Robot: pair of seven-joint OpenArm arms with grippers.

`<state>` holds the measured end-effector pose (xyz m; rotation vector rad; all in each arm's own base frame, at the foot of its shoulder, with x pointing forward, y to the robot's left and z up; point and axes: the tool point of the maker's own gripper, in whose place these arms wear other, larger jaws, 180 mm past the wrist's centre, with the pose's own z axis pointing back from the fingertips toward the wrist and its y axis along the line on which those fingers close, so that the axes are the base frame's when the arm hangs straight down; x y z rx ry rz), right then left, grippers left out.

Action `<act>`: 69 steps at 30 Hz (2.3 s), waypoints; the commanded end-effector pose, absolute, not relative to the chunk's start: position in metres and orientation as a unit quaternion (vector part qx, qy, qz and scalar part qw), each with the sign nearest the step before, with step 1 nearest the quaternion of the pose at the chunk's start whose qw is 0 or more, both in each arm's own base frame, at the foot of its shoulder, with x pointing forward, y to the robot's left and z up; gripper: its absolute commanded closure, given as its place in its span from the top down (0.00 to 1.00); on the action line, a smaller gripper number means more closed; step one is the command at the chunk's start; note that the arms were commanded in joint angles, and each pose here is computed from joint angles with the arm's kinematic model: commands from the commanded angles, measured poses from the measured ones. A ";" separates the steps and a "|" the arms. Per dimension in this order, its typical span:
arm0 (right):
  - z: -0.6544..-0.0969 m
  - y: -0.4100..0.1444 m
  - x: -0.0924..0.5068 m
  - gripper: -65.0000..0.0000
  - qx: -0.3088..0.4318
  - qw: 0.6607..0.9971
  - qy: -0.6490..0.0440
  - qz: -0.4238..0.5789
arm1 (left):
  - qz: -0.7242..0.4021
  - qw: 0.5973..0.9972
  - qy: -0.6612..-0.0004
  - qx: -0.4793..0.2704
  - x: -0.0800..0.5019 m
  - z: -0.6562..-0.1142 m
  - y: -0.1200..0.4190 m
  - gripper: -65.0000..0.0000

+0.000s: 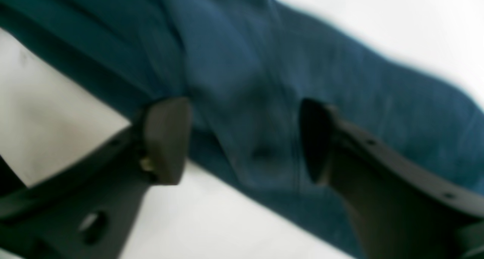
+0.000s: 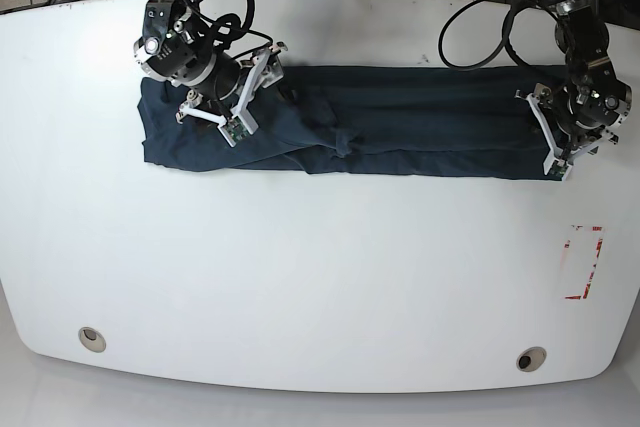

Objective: Layout the t-shirt on the table in an organized manner, then fold the t-shirt properly

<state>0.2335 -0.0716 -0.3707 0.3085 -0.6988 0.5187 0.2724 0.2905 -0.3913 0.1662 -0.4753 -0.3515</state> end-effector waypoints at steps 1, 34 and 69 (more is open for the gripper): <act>-0.365 -0.068 0.234 0.80 0.160 0.888 -0.354 0.246 | -0.174 0.948 -0.249 0.097 0.280 -0.379 0.299 0.52; -0.386 -0.085 0.225 0.13 0.168 0.886 -0.359 0.241 | -0.175 0.950 -0.240 0.094 0.272 -0.385 0.299 0.52; -0.380 -0.085 0.227 0.59 0.152 0.892 -0.343 0.253 | -0.176 0.950 -0.239 0.096 0.272 -0.384 0.300 0.52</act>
